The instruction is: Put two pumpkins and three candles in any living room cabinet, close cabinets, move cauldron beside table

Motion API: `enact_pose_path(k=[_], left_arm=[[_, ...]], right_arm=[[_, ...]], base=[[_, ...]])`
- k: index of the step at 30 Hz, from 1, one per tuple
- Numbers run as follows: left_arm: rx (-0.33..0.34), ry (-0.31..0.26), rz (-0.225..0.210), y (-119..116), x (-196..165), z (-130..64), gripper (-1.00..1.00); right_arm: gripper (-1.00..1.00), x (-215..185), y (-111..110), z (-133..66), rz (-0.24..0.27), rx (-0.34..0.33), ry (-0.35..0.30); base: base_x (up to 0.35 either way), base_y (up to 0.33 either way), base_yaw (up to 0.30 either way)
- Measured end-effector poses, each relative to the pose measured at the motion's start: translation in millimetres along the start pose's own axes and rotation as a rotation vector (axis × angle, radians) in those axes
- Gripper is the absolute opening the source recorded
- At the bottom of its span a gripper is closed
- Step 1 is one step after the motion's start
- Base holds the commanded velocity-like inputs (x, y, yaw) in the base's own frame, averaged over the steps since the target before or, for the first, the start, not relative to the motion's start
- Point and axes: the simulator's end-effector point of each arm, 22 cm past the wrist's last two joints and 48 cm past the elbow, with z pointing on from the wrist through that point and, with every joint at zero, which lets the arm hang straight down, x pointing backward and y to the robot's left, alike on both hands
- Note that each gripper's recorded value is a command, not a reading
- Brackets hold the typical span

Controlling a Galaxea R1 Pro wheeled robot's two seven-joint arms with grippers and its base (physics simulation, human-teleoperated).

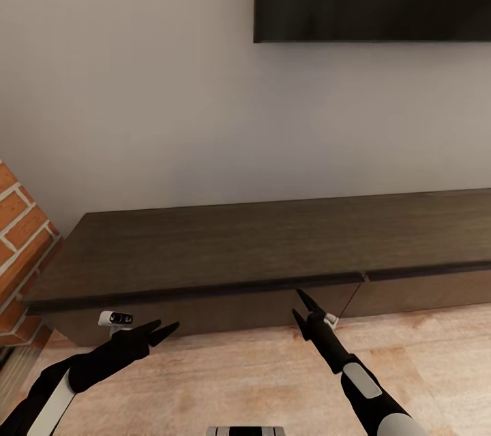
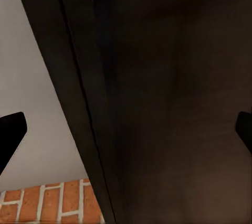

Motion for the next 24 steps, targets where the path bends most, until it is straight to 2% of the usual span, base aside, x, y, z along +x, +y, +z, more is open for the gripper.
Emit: enact_pose_path(k=[17, 24], left_arm=[[-0.023, -0.005, -0.047, 22.9, 5.5, -4.8, 1.00], [-0.027, -0.006, -0.054, 26.3, 6.2, -5.5, 1.00]], right_arm=[[1.00, 1.8, -27.8, -3.0, 0.018, 0.035, 0.004], [1.00, 18.1, -26.1, -1.2, -0.001, 0.014, 0.059]], base=[[0.000, 0.000, 0.000], [0.000, 0.000, 0.000]])
